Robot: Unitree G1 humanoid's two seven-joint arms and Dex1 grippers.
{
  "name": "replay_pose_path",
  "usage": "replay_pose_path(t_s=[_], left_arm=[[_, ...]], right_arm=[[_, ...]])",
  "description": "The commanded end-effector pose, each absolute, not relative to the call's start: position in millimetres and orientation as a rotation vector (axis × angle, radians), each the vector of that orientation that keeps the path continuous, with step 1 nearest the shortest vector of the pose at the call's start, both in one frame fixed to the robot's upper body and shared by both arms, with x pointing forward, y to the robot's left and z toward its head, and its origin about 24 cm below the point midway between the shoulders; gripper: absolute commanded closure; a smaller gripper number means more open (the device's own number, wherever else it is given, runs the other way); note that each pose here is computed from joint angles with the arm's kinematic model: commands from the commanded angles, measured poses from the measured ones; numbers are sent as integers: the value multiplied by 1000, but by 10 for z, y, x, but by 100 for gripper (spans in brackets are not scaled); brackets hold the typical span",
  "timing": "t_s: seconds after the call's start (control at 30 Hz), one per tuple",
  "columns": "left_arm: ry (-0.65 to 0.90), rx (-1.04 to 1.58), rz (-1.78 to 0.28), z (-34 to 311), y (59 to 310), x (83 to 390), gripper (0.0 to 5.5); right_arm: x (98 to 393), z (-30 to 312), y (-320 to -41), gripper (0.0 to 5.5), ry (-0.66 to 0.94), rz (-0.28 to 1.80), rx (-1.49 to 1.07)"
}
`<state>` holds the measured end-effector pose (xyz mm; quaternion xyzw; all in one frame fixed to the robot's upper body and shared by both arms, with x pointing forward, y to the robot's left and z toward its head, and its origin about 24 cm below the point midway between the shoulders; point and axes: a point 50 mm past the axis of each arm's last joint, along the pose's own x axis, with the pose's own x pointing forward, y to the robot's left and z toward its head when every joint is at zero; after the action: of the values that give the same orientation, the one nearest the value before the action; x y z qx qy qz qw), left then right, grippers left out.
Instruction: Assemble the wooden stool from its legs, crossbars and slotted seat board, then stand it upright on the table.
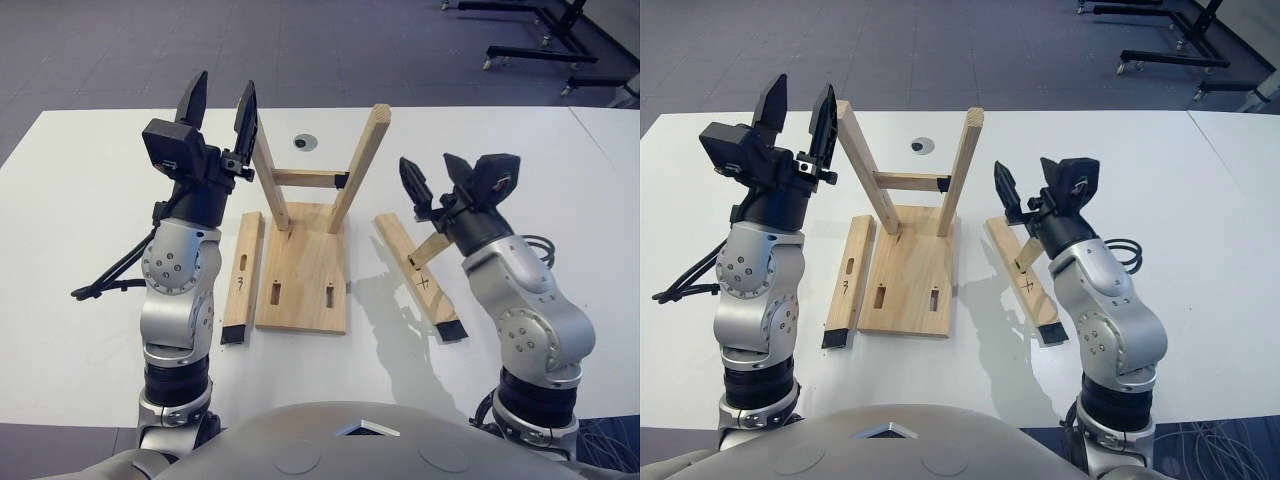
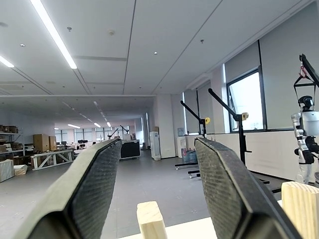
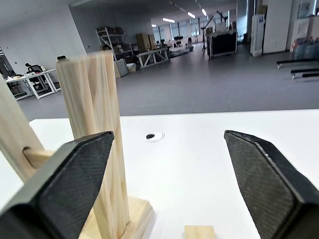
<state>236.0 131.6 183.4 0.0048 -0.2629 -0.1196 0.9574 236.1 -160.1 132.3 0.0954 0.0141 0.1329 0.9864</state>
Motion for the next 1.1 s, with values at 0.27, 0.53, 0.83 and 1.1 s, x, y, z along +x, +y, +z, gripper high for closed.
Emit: replay_pose_path(t_s=[0.27,0.53,0.83,1.1], left_arm=[[-522,13,-283,1835,1279,2359,282],[-512,5,-270,1801,1277,2326,282],[-507,-3,-252,1782,1276,2270,282],[-505,-7,-159,1752,1309,2147,282]], right_arm=[[2504,1107,-1524,141,76,251,224],[2495,1213,-1595,141,20,226,224],[2510,1387,-2294,141,-121,10,217],[1912,1135,-2334,141,147,168,175]])
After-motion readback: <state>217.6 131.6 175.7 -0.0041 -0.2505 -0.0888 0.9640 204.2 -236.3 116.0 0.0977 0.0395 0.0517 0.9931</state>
